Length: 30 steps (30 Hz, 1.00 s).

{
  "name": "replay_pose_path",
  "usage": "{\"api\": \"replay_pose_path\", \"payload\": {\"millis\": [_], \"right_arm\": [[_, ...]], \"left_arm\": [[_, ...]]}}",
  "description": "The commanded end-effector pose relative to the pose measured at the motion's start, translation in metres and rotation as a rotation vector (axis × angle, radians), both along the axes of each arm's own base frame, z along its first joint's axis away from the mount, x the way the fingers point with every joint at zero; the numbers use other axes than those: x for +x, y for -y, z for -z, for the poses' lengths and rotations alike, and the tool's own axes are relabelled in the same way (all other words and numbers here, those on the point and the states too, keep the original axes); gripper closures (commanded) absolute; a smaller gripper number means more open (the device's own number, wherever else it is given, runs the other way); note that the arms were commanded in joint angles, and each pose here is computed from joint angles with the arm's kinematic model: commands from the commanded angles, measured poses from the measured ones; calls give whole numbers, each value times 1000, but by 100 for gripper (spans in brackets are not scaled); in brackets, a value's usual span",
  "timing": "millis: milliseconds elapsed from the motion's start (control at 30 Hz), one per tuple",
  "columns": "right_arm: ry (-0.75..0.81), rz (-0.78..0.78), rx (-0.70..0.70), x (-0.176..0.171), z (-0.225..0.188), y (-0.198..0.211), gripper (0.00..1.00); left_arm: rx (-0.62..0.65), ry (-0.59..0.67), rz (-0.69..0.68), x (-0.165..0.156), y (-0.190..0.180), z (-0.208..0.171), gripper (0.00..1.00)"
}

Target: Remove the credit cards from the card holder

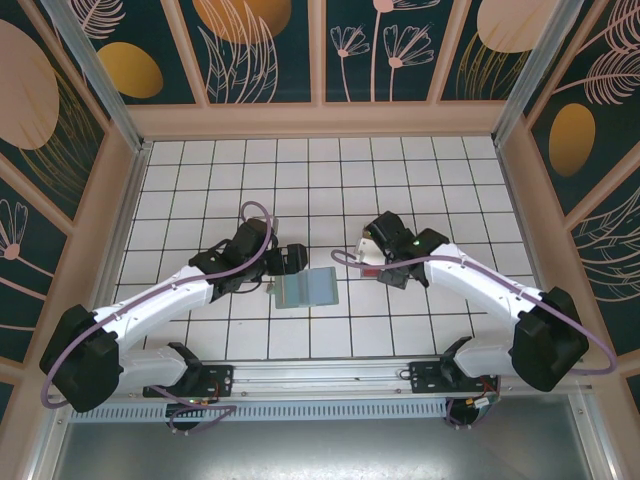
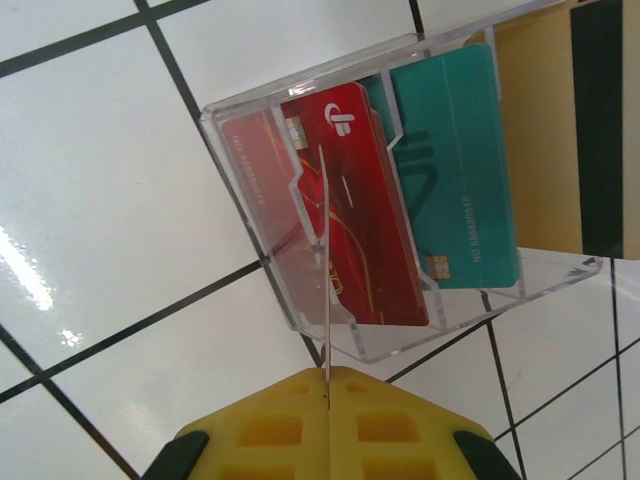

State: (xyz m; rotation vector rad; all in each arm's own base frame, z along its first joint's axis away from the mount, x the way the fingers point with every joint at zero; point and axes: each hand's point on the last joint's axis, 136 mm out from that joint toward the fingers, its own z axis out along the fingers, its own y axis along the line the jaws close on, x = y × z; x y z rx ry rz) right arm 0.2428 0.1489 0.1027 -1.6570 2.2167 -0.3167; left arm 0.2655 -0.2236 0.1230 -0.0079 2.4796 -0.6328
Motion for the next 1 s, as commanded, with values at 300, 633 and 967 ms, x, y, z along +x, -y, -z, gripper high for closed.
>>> {"api": "replay_pose_path", "payload": {"millis": [300,633,967], "right_arm": [[58,-63,-83,14,-5,-2,100],[69,-110,-120,16,9,-3,100],[19,-129,-100,3,21,-7,100]], "left_arm": [[17,28,-15,3,-6,1,2],[23,32,-19,2,-9,2,2],[26,28,-18,1,-9,4,1]]}}
